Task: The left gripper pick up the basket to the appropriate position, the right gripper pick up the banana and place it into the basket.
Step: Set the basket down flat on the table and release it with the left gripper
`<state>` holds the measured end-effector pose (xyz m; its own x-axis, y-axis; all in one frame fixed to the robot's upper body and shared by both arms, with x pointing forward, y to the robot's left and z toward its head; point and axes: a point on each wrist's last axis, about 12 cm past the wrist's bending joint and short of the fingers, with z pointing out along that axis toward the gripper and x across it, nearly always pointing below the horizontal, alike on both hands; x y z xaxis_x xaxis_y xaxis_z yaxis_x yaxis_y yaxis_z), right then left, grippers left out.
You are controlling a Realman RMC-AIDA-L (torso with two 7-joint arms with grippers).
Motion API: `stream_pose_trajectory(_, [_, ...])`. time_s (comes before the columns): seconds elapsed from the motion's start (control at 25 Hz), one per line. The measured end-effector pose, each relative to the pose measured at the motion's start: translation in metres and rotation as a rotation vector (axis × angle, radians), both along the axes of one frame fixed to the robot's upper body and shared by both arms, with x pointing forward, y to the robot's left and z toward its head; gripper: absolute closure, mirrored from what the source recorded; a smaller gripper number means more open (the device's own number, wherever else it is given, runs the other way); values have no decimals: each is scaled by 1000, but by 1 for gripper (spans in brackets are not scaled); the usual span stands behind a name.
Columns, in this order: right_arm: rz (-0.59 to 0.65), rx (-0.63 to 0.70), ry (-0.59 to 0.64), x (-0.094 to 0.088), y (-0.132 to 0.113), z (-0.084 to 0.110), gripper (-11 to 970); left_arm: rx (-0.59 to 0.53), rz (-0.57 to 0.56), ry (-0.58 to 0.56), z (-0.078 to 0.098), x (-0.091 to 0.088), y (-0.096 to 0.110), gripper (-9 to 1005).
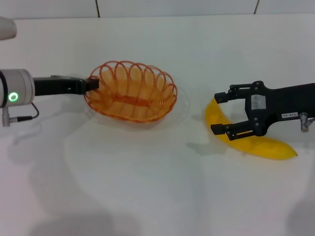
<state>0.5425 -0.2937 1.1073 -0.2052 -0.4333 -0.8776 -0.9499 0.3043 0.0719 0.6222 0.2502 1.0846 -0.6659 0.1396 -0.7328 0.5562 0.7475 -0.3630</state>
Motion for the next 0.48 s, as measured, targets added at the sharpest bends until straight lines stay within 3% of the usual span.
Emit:
stream_pose_trajectory(0.24, [4,-2,1,0,1,0,124,12,36,30,-12,-3,0,925])
stream_pose_trajectory(0.48, [5,-3,1,0,1,0,125,-3,68,31,-12,-2,3,924])
